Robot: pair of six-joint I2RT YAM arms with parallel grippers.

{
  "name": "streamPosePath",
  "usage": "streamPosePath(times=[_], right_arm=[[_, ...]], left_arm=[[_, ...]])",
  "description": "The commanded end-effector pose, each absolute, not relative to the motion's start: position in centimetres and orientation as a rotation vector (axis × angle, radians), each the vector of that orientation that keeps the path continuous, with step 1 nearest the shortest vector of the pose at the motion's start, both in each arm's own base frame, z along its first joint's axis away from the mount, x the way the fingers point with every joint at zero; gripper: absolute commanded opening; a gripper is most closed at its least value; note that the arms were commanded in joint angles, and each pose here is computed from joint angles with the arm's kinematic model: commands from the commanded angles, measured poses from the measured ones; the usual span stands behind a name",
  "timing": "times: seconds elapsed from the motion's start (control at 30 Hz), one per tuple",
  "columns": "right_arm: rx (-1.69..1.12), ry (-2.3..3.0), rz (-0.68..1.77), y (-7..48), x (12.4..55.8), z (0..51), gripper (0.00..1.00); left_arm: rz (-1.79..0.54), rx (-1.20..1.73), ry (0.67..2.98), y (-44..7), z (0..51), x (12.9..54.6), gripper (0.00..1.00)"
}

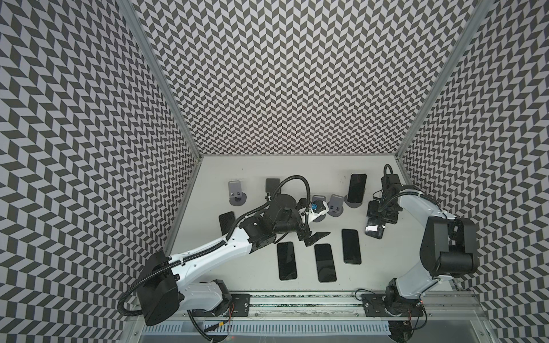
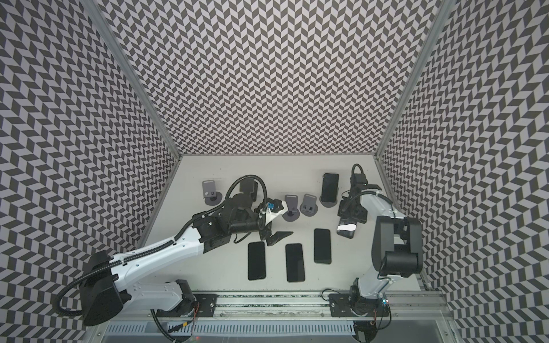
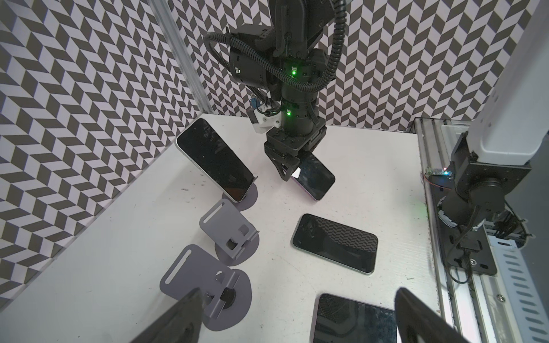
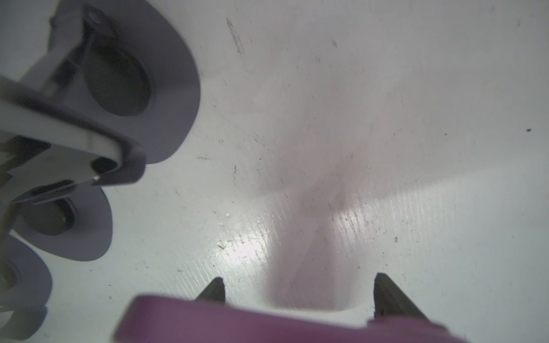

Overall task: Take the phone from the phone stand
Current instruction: 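Lower the purple-edged phone with the right gripper while the left holds its phone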

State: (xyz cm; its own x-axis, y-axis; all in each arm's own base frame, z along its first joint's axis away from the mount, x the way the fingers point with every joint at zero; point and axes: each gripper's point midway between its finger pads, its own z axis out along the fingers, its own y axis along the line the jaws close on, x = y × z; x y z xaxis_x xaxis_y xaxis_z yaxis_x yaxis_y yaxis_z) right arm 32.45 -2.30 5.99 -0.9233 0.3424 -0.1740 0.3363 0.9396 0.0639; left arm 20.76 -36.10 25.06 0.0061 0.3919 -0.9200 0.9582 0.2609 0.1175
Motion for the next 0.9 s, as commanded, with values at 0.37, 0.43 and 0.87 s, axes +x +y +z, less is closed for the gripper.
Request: streamPosePath(times=[0.37,0.43,0.87], right_arm=[[0.535,2.932,0.119,-2.8,32.7,4.6,0.48],[0.533,2.942,0.119,-2.8,32.6,4.4,0.49],[0.535,2.995,0.096,-3.1,32.7,2.1,0.49]], left_arm=[[-0.720,1.336,1.493,-36.7,26.0,20.6,1.00],[-0.712,1.342,1.495,-36.8,25.8,20.7,1.00],[-0.702,1.374,1.502,-37.1,25.1,20.8,1.00]])
